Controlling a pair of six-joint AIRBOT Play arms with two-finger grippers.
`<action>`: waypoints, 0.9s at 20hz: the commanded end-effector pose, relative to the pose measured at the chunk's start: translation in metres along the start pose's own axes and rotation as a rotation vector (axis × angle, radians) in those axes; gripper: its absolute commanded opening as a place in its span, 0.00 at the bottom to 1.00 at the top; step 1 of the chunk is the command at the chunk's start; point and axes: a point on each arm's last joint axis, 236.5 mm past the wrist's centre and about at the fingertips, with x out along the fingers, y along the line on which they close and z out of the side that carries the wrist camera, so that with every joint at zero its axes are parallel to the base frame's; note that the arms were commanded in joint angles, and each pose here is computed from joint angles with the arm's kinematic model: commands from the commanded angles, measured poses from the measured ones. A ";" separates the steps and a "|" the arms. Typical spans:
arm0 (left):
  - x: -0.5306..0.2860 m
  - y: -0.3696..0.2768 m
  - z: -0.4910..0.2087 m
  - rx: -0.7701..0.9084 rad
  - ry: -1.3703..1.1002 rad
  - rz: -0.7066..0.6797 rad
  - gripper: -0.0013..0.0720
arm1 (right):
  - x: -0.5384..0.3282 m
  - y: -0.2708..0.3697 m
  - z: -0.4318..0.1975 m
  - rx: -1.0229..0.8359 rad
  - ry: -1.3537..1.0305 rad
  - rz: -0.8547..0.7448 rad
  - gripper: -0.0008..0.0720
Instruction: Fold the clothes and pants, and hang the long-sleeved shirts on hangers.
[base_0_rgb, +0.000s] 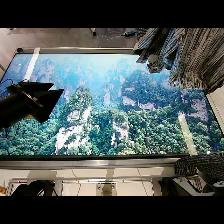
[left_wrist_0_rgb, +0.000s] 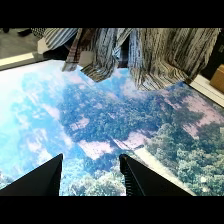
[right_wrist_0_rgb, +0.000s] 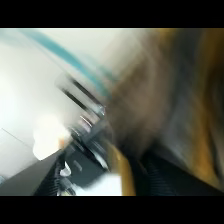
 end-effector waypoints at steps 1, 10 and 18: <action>0.000 0.000 0.000 0.000 0.001 -0.001 0.60 | -0.032 0.034 0.031 0.033 -0.104 0.146 0.83; 0.000 0.000 0.000 0.000 0.001 -0.001 0.60 | -0.050 0.050 0.032 0.073 -0.095 0.216 0.83; 0.000 0.000 0.000 0.000 0.000 0.000 0.60 | -0.050 0.050 0.033 0.073 -0.096 0.216 0.83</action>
